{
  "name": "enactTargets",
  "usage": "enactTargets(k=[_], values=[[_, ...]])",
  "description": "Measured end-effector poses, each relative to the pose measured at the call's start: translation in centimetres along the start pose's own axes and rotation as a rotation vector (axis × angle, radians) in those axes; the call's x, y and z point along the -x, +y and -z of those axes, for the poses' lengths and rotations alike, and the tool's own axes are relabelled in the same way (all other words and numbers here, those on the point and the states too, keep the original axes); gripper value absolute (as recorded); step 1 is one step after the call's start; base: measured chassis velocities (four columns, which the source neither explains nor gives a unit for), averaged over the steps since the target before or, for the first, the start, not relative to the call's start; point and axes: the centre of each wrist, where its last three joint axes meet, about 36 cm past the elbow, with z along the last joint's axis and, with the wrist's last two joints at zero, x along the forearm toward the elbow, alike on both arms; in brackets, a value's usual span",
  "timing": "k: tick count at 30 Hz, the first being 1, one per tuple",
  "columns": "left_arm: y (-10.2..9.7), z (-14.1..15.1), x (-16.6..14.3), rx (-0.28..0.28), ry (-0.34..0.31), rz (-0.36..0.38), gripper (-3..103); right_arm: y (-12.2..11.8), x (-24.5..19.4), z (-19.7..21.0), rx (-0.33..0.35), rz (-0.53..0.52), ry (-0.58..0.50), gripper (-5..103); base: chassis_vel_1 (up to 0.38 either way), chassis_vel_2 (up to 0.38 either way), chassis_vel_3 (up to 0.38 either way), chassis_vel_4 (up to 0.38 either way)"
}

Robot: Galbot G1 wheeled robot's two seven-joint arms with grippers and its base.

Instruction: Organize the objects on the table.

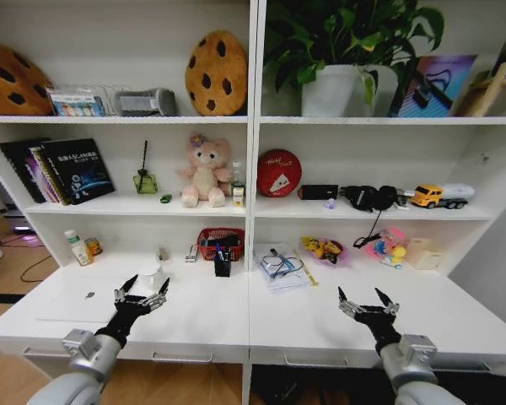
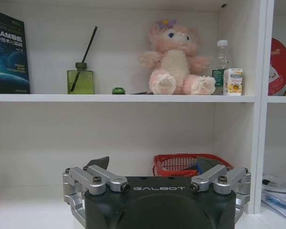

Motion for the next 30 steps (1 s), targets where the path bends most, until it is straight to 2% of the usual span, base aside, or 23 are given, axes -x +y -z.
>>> enactTargets(k=[30], values=[[0.0, 0.0, 0.0, 0.0, 0.0, 0.0, 100, 0.74, 0.74, -0.88, -0.009, 0.038, 0.015, 100, 0.238, 0.237, -0.246, -0.235]])
